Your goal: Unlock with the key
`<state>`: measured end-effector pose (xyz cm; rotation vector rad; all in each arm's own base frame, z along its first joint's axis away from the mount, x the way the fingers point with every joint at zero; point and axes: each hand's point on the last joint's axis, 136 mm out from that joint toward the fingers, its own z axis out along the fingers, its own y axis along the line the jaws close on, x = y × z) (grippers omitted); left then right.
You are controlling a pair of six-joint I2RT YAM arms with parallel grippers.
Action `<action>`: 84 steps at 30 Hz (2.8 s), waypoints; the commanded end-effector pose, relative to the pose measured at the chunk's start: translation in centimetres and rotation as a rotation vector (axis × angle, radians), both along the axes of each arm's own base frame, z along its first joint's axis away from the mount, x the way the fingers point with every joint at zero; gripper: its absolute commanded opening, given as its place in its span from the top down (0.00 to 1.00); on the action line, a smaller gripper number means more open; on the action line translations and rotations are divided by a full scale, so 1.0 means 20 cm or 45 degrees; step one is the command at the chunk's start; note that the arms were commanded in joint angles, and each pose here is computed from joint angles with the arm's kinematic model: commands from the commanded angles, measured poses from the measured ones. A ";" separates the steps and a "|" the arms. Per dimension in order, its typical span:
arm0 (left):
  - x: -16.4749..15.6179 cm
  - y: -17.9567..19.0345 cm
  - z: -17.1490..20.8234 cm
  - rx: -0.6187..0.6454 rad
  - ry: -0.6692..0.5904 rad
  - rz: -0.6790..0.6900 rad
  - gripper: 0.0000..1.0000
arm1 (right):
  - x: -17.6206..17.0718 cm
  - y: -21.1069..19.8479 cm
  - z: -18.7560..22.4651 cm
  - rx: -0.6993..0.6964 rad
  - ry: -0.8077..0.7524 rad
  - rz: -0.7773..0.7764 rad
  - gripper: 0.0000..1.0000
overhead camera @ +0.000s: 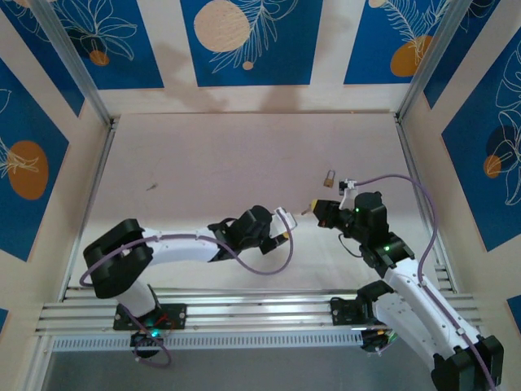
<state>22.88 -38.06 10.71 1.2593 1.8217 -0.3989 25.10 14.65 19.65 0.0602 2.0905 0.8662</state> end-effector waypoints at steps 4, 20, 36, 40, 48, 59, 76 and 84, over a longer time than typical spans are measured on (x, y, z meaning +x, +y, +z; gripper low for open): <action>0.04 -0.01 0.17 -0.094 -0.187 0.014 0.81 | -0.02 0.06 0.06 -0.021 -0.122 0.045 1.00; 0.06 -0.05 0.17 -0.074 -0.200 0.010 0.82 | -0.01 0.09 0.00 -0.027 -0.128 -0.016 1.00; 0.05 -0.09 0.19 -0.091 -0.181 -0.007 0.83 | 0.00 0.11 -0.05 -0.033 -0.081 -0.005 1.00; 0.04 -0.08 0.18 -0.087 -0.177 -0.009 0.84 | 0.01 0.10 -0.06 -0.041 -0.075 -0.008 1.00; 0.03 -0.09 0.18 -0.074 -0.171 -0.015 0.83 | 0.00 0.11 -0.07 -0.034 -0.064 0.000 1.00; 0.05 -0.10 0.18 -0.071 -0.188 -0.011 0.84 | 0.01 0.12 -0.09 -0.030 -0.043 0.010 1.00; 0.12 -0.11 0.23 -0.077 -0.268 0.063 0.86 | 0.00 0.13 -0.17 -0.046 0.008 0.010 1.00; 0.10 -0.14 0.26 -0.134 -0.238 0.035 0.86 | 0.00 0.14 -0.19 -0.035 0.005 0.024 1.00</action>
